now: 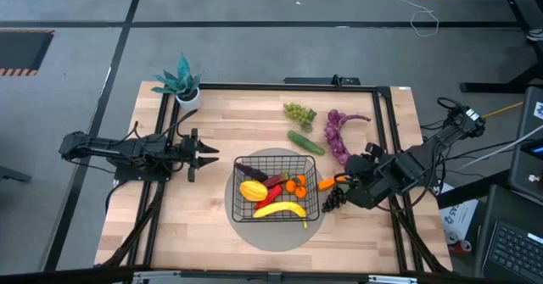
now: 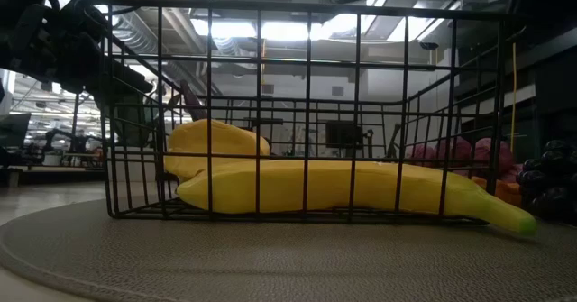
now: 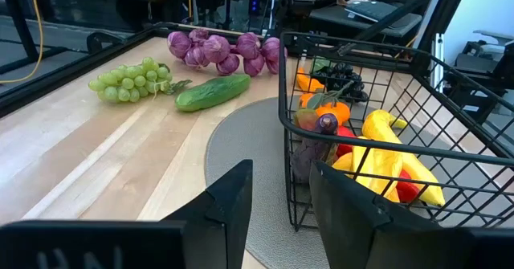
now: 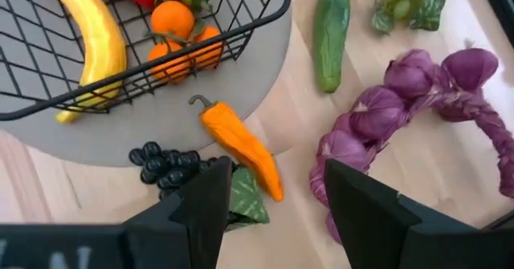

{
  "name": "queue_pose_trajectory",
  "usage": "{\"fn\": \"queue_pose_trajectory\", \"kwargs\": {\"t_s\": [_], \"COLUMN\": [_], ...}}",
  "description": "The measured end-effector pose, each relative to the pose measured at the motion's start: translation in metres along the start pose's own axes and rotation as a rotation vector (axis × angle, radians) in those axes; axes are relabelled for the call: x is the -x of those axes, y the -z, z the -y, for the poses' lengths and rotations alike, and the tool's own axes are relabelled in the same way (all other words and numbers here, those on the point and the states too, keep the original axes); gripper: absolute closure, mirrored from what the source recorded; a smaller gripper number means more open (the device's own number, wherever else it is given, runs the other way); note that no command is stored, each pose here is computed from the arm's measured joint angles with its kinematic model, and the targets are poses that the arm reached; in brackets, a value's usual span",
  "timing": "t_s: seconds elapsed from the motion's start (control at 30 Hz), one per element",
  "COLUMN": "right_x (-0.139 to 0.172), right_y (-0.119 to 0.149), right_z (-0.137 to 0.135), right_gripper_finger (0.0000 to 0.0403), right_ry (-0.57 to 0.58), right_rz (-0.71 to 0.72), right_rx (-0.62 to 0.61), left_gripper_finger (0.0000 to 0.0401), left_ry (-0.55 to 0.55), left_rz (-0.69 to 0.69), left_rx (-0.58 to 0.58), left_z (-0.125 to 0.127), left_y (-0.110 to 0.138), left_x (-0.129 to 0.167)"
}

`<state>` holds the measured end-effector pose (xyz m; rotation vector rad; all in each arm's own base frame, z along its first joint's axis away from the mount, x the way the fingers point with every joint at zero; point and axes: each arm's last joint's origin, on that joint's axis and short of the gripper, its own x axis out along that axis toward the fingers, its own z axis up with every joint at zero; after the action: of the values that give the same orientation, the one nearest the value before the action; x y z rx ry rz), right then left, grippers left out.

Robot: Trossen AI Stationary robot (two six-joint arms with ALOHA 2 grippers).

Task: Build produce basket
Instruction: Put the orange chili pepper into the black wire basket

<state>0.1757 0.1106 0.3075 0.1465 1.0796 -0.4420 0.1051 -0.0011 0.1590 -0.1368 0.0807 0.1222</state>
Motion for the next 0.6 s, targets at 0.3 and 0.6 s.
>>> {"fn": "queue_pose_trajectory", "kwargs": {"t_s": [0.3,0.6], "right_x": [-0.015,-0.074], "right_y": [0.001,0.035], "right_z": [0.001,-0.004], "right_gripper_finger": [0.0199,0.0199], "right_ry": [0.073,-0.016], "right_rz": [0.064,-0.125], "right_rx": [-0.036,-0.039], "left_gripper_finger": [0.0280,0.0280], "left_ry": [0.000,0.000], "left_rz": [0.000,0.000], "left_rx": [0.000,0.000], "left_z": [0.000,0.000], "left_y": [0.000,0.000], "left_x": [0.000,0.000]}}
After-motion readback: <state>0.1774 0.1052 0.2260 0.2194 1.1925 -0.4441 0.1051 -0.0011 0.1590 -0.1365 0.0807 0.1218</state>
